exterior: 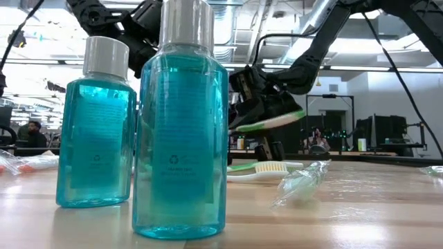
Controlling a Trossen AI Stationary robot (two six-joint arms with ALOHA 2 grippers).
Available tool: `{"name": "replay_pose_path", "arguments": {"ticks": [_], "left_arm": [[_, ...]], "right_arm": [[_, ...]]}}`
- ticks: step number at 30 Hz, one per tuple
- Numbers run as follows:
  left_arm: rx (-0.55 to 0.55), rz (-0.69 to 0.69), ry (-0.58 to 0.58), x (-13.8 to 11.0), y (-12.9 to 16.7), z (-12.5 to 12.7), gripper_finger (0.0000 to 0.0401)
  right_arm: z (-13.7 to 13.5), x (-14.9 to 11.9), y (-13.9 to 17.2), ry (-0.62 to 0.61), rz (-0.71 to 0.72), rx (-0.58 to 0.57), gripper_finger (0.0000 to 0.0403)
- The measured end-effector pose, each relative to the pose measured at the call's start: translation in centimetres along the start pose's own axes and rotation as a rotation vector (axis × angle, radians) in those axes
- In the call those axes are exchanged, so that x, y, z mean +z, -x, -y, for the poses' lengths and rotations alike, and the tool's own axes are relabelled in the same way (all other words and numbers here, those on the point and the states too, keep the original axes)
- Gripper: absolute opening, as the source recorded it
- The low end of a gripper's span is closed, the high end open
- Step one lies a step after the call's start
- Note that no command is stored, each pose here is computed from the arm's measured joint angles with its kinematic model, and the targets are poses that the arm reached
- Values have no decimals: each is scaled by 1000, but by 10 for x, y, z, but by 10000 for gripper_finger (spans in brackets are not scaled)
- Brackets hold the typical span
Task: Pick & Place toothbrushing station
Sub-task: Remove the green toothbrush from the wire organizer, then put the green toothbrush into the wire organizer
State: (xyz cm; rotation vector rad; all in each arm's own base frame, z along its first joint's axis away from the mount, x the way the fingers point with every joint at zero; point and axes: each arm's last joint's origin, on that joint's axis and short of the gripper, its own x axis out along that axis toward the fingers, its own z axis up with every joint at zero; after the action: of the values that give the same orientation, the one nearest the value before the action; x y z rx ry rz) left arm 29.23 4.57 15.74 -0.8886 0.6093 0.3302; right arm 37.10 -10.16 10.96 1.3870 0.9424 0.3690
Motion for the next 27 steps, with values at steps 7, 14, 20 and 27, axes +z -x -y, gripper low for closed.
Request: {"name": "replay_pose_path", "arguments": {"ticks": [7,14,20,27], "left_arm": [[64,-42,-60,-2,0,-8,5],[50,-34,-59,2,1,-11,1],[0,36,-70,7,12,-4,4],[-106,110,-63,17,29,10,63]], "right_arm": [[-25,-26,16,85,-128,-19,0],[-28,-59,34,70,-185,-191,0],[-49,-60,45,138,-89,-207,0],[-72,-56,57,216,31,-165,11]]}}
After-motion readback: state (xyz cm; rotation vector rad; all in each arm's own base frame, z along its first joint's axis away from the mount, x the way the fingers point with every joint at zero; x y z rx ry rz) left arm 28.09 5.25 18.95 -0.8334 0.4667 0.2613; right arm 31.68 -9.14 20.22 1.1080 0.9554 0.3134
